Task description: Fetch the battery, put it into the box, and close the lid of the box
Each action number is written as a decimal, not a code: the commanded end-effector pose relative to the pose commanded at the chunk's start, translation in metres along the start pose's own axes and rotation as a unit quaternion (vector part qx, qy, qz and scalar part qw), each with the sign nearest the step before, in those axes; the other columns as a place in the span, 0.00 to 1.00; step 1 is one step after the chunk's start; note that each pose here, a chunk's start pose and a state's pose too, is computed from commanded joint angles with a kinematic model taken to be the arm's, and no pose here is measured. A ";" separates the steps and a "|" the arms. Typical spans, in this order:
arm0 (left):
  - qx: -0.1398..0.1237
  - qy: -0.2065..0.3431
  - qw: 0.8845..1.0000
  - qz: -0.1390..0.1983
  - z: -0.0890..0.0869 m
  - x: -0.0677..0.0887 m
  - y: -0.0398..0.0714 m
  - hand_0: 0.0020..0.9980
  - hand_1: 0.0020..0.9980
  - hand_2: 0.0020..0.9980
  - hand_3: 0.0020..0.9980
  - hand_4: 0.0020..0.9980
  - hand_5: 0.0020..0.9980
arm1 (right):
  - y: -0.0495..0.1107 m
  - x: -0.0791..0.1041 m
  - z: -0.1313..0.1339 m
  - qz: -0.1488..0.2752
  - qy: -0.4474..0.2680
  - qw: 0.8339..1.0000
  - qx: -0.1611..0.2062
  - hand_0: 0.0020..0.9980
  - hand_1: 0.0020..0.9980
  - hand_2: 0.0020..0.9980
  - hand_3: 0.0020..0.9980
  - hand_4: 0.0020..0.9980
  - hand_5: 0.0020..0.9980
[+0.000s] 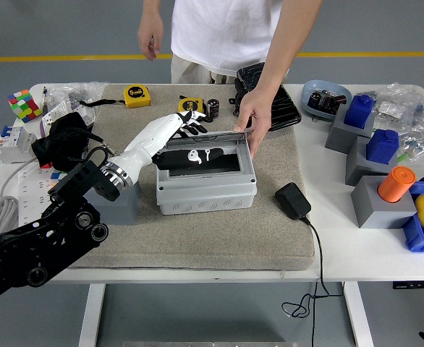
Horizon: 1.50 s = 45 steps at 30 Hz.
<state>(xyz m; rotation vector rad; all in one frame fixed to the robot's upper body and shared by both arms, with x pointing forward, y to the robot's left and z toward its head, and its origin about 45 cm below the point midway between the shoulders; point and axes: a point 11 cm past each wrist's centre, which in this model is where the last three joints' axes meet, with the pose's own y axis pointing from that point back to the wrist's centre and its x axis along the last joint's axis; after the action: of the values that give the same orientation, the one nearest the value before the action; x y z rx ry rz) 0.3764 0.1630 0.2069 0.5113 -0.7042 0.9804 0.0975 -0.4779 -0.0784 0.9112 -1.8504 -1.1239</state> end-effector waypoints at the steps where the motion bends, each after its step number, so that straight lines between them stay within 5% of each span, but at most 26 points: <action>1: 0.003 0.003 1.000 -0.003 -0.002 -0.003 0.001 0.41 0.64 0.66 0.71 1.00 0.85 | 0.000 0.000 0.000 0.000 0.000 1.000 0.000 0.66 0.63 0.63 0.54 0.94 0.44; 8: 0.005 0.014 1.000 -0.003 -0.003 -0.003 0.006 0.41 0.64 0.66 0.71 1.00 0.85 | 0.000 0.000 -0.001 0.000 0.000 1.000 0.001 0.66 0.63 0.63 0.54 0.94 0.44; 16: -0.032 0.042 0.996 0.074 0.003 0.033 0.010 0.41 0.64 0.66 0.71 1.00 0.85 | 0.000 0.000 -0.001 0.000 0.003 1.000 0.000 0.66 0.63 0.63 0.55 0.94 0.44; 18: -0.037 0.041 0.994 0.089 0.002 0.040 0.012 0.49 0.67 0.67 0.72 1.00 0.84 | 0.000 -0.001 -0.001 0.000 0.004 1.000 0.000 0.66 0.63 0.63 0.54 0.94 0.44; 32: 0.043 0.047 0.989 0.136 -0.039 0.066 0.024 0.55 0.68 0.67 0.72 1.00 0.82 | -0.001 -0.001 0.003 0.008 0.008 1.000 -0.010 0.66 0.63 0.63 0.54 0.94 0.44; 45: 0.073 0.051 0.982 0.169 -0.058 0.084 0.035 0.57 0.68 0.68 0.72 1.00 0.83 | 0.001 0.004 -0.012 0.016 0.015 1.000 -0.001 0.66 0.63 0.63 0.54 0.94 0.44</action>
<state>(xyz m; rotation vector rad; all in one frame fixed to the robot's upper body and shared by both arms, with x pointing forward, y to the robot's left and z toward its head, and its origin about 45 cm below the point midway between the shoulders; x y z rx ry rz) 0.3946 0.2667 0.2327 0.4742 -0.6416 1.3749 0.1059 -0.4856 -0.0731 0.8900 -1.8333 -1.0873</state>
